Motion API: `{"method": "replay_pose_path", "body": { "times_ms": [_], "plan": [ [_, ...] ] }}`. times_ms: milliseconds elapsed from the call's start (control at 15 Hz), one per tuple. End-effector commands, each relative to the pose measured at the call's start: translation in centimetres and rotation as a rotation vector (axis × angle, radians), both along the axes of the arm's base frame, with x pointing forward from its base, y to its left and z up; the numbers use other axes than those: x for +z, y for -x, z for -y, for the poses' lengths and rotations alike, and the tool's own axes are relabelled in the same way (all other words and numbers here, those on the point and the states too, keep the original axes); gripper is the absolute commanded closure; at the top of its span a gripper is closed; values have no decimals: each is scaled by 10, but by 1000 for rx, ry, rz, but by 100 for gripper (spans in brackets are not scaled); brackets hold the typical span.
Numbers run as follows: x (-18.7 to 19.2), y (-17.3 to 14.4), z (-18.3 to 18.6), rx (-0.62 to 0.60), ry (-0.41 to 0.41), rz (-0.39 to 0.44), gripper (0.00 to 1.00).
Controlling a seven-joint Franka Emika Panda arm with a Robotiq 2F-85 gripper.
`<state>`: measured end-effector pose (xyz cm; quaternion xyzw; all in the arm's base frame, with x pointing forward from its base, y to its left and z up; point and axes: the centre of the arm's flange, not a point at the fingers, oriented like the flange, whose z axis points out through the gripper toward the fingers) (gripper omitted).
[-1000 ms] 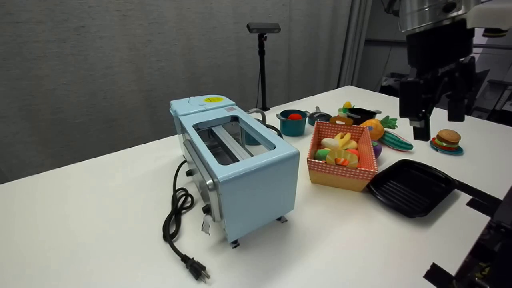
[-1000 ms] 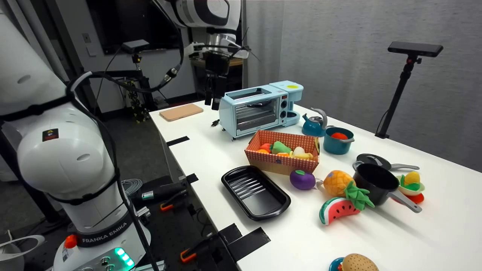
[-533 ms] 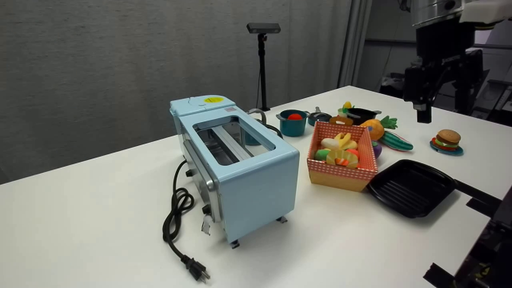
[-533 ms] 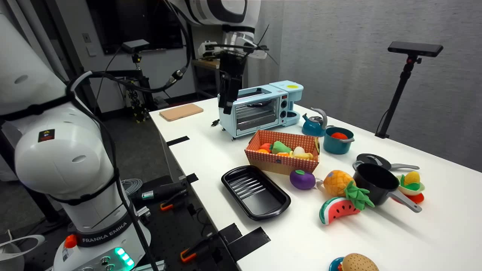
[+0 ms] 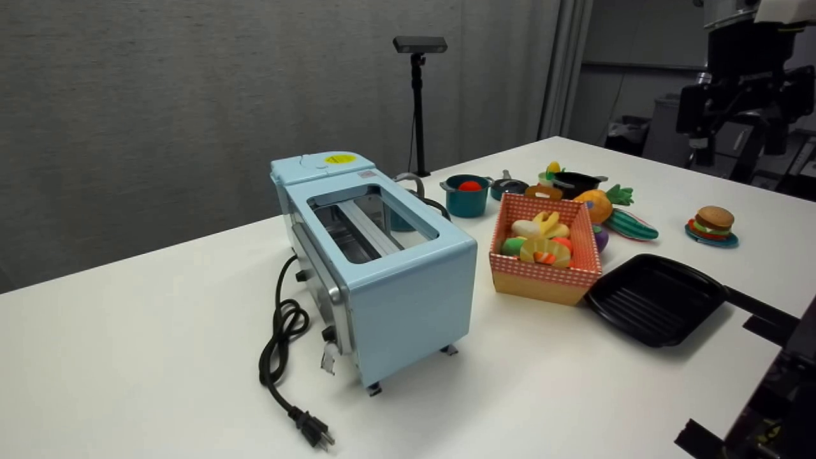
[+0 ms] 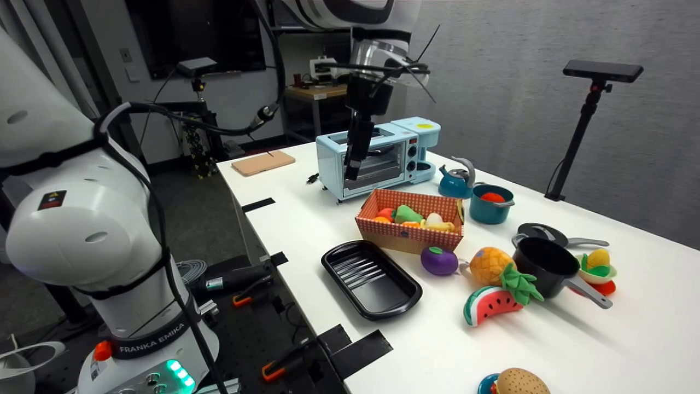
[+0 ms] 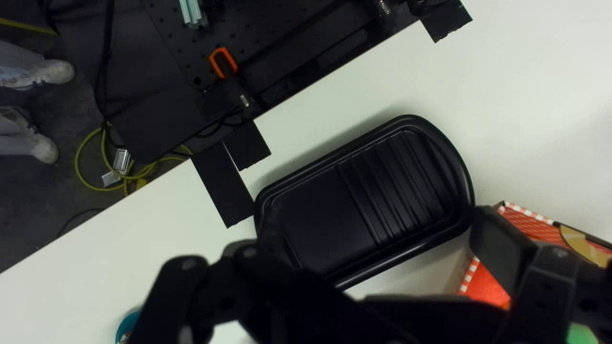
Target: Put the orange plush in the basket
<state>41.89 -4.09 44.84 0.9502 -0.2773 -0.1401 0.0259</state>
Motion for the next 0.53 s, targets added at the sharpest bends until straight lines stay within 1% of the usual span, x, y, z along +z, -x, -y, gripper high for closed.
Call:
{"method": "replay_pose_path", "body": {
  "times_ms": [0,133,200,467],
  "plan": [
    [1,17,23,-84,21,25,0],
    [2,18,26,-107,23,21,0],
    [-1,8,25,-72,-4,-2,0],
    [-5,8,25,-72,-4,-10,0]
  ]
}}
